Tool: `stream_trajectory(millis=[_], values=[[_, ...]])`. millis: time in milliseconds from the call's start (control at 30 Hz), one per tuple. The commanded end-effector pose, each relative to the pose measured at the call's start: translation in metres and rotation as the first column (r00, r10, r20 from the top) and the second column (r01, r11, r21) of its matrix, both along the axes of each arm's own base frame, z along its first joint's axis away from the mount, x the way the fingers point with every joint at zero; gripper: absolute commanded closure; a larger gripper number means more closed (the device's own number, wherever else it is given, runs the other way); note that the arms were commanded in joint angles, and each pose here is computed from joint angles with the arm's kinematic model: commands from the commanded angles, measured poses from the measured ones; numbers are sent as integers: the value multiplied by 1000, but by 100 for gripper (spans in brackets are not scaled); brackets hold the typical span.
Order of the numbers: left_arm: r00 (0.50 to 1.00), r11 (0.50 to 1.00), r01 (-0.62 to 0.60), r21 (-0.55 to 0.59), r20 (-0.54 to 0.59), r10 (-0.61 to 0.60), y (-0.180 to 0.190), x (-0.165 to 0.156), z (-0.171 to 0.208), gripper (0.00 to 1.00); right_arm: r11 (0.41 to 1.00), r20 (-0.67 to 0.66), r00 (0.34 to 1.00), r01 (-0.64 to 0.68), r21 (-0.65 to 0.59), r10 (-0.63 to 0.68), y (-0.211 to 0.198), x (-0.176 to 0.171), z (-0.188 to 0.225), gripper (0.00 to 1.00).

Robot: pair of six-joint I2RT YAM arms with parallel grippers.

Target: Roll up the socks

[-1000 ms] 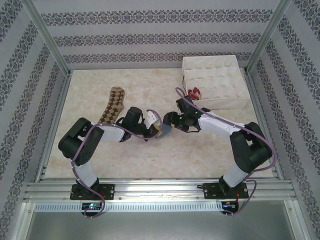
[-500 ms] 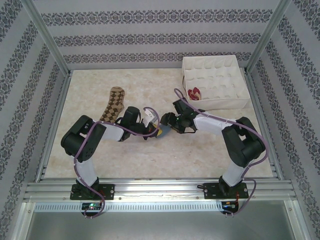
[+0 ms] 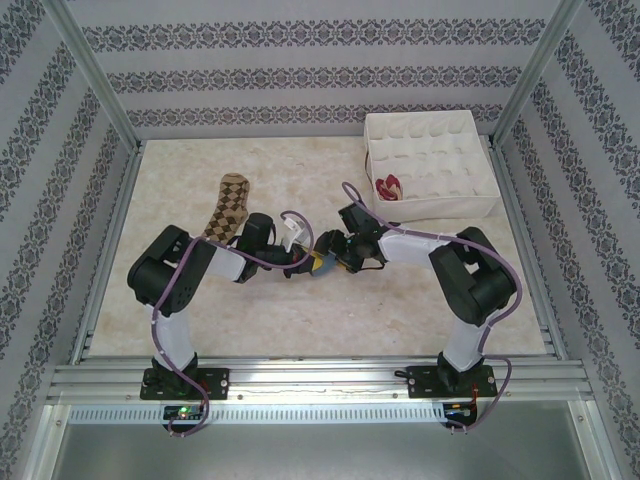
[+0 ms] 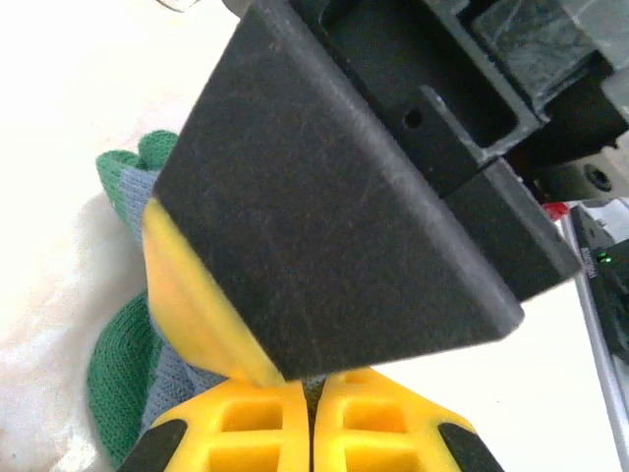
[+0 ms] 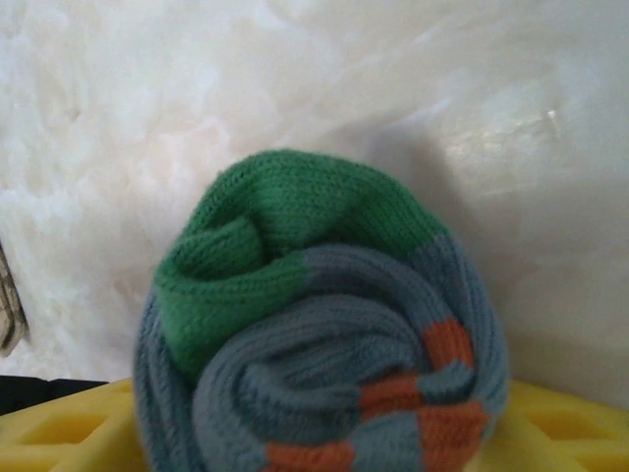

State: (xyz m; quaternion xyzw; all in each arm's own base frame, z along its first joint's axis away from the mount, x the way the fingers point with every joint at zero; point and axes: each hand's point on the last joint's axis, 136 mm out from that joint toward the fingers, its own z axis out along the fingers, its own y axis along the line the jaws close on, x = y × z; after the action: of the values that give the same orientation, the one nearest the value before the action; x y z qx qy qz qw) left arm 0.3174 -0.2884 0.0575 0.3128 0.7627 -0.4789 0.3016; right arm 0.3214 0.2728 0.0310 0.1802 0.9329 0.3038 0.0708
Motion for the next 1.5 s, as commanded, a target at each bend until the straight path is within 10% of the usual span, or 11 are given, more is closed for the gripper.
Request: stream_trajectory(millis=[0,200,467,600,867,1467], values=[[988,1000,8,-21,-152,-11,7,-16,-21,100,999,-27,1000,6,37,-5,8,6,-6,31],[983,998,33,-54,-180,-42,7,-16,-19,100,997,-42,999,7,82,-4,11,17,-12,38],[984,997,31,-64,-175,-42,9,-11,-15,100,988,4,1000,-17,155,17,22,25,-9,78],[991,998,20,-62,-130,-27,11,-7,-6,77,986,95,995,-47,162,32,21,30,5,90],[1000,997,10,-77,27,-8,10,7,47,57,992,382,917,-128,5,116,-9,52,72,92],[946,966,-162,200,309,95,-34,108,141,65,813,710,604,169,-557,362,-184,184,223,92]])
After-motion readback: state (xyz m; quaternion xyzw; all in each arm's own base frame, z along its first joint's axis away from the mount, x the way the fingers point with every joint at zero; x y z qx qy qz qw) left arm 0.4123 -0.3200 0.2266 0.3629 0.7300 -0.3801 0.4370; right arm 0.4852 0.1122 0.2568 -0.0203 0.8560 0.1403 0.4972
